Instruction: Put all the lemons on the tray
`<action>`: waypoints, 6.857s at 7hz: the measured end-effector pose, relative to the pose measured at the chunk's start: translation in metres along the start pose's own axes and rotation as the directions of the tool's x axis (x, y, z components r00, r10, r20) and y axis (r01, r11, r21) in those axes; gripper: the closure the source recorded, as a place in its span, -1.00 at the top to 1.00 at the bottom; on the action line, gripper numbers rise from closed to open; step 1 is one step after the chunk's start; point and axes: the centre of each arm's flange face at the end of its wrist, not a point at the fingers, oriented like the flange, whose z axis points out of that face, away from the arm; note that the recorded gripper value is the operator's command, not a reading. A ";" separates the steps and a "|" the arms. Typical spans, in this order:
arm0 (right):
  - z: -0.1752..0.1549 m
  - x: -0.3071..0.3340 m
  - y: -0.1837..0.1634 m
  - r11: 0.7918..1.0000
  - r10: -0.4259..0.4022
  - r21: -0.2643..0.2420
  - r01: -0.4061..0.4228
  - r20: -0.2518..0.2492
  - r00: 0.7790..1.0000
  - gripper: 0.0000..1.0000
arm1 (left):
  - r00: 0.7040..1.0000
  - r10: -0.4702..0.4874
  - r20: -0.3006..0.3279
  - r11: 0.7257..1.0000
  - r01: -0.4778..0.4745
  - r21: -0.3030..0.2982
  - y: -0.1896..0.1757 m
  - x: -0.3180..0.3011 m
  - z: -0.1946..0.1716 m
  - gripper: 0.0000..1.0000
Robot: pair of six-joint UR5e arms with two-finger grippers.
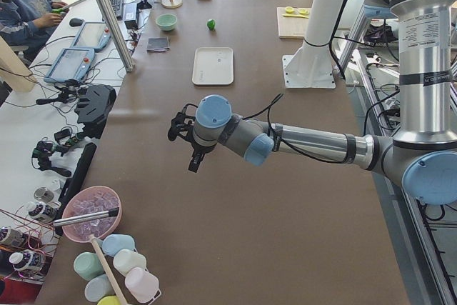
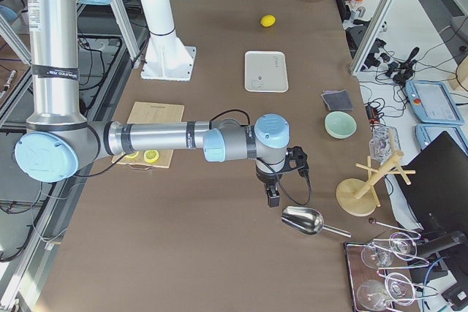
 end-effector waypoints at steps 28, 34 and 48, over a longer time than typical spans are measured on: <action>0.080 -0.284 -0.103 0.979 0.197 0.018 -0.202 0.163 0.967 1.00 | 0.900 -0.391 0.193 0.886 0.425 -0.188 -0.102 0.279 0.257 0.94; 0.095 -0.300 -0.107 0.956 0.293 -0.024 -0.293 0.156 0.943 1.00 | 0.904 -0.378 0.199 0.890 0.414 -0.191 -0.096 0.281 0.286 -1.00; 0.157 -0.356 -0.114 0.496 0.868 -0.066 -0.866 0.033 0.495 0.73 | 0.875 -0.485 0.018 0.873 0.485 -0.058 -0.162 0.566 0.258 -1.00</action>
